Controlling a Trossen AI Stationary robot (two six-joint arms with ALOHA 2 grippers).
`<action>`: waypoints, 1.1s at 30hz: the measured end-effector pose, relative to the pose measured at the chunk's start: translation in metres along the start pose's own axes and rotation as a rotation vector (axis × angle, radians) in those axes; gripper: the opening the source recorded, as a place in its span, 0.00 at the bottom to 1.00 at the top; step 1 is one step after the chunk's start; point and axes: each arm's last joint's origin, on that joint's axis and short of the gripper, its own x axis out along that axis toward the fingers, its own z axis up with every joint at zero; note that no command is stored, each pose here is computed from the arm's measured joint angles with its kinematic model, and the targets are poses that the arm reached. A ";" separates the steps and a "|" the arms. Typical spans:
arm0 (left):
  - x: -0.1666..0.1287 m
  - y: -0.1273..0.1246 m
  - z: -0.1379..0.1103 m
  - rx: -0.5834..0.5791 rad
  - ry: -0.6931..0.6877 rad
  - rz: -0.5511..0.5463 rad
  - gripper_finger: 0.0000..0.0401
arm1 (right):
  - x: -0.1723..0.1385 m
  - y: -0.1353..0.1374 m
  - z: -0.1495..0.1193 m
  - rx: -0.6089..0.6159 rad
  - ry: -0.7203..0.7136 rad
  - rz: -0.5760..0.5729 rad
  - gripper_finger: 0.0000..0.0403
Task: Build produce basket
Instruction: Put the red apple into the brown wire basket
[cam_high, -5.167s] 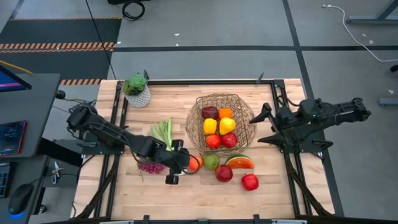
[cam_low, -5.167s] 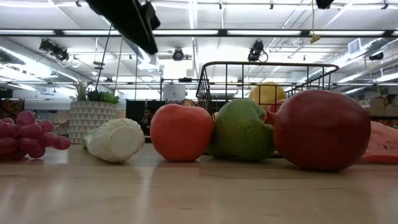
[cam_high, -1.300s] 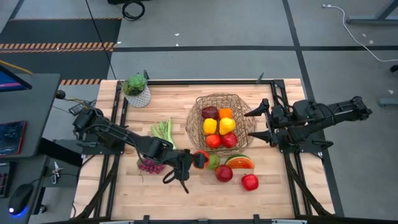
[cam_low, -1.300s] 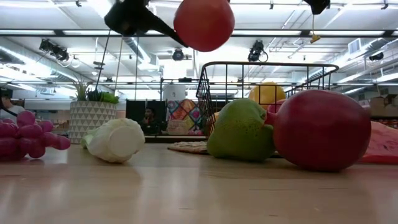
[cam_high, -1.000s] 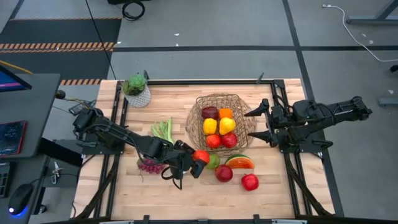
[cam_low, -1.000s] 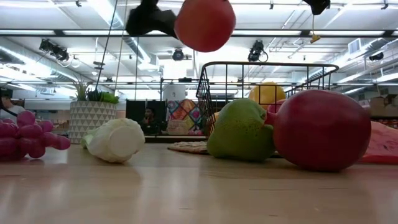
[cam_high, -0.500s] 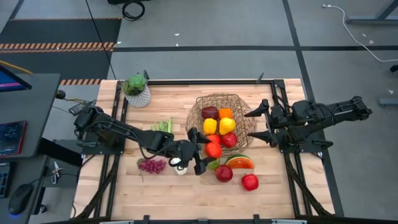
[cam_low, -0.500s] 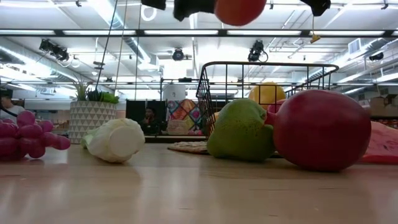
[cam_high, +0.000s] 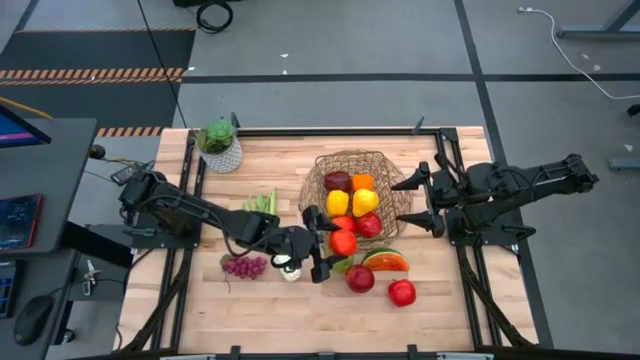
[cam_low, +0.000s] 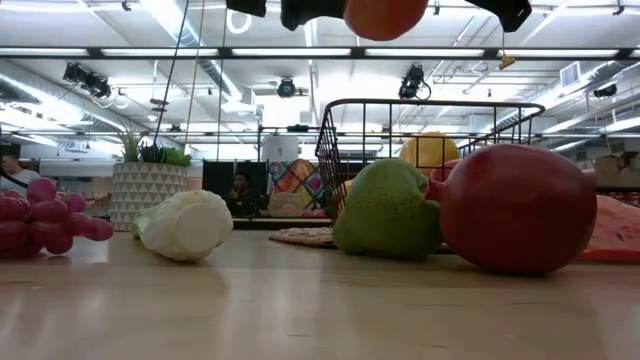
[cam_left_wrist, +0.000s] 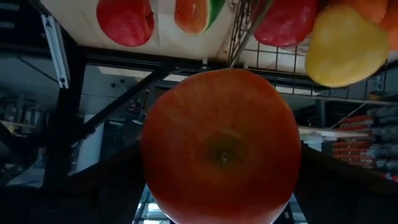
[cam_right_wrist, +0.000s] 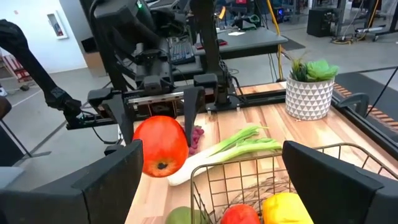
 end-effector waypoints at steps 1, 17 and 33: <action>0.000 0.000 0.000 -0.022 0.000 0.000 0.87 | 0.000 0.000 0.000 0.000 0.001 0.000 0.96; 0.008 -0.020 -0.005 -1.609 -0.015 -0.011 0.87 | 0.000 0.000 0.001 0.027 -0.009 0.001 0.96; 0.008 -0.019 -0.005 -2.798 -0.013 -0.018 0.87 | -0.031 -0.002 0.015 -0.010 -0.177 0.016 0.96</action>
